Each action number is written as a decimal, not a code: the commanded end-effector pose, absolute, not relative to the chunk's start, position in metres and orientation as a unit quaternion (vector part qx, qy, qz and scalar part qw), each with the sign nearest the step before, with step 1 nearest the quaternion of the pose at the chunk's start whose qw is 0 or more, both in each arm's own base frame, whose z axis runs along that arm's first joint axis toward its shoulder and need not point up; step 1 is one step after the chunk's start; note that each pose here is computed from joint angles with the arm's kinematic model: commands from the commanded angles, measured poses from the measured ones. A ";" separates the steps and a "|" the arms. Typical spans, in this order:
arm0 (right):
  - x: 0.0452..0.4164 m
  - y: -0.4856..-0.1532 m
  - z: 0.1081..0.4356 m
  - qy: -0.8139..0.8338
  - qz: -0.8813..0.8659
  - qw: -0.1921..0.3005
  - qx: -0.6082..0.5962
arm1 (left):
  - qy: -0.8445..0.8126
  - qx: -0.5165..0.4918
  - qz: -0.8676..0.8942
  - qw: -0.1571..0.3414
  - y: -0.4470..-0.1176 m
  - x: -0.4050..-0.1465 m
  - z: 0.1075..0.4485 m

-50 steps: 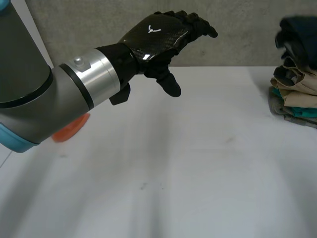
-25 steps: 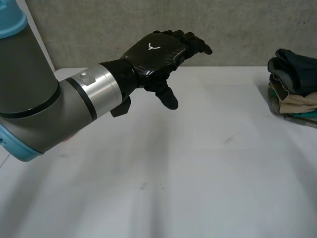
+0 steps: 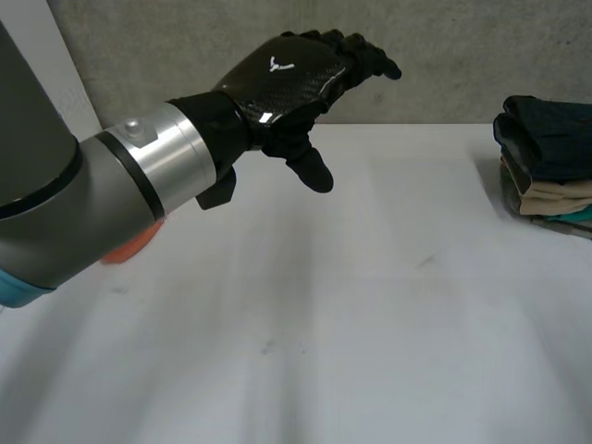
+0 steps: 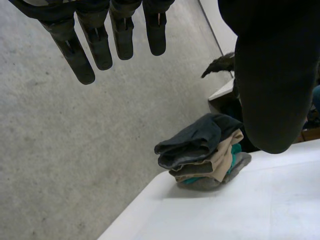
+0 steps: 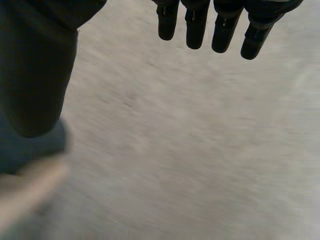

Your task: Fold the laundry.

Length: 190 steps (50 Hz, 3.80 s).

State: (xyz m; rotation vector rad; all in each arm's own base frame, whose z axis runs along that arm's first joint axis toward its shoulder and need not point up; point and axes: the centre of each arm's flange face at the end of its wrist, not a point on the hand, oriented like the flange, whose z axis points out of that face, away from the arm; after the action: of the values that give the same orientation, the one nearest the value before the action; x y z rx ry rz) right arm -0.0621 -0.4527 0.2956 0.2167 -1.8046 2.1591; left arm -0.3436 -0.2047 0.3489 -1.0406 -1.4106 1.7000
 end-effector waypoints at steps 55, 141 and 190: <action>0.233 -0.294 0.183 -0.588 0.700 -0.022 0.404 | -0.624 -0.326 0.699 -0.124 -0.481 -0.142 0.178; 0.232 -0.268 0.288 -0.640 0.678 -0.057 0.358 | -0.660 -0.270 0.692 0.114 -0.229 -0.295 0.249; 0.251 -0.397 0.170 -0.691 0.663 0.034 0.285 | -0.637 -0.286 0.716 0.010 -0.377 -0.317 0.170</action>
State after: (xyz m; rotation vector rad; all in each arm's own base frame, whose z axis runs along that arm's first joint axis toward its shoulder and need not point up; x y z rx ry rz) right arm 0.2474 -0.3895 0.1720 0.9339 -2.1911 1.9629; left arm -0.3117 -0.3720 0.1636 -0.8929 -2.0559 2.1636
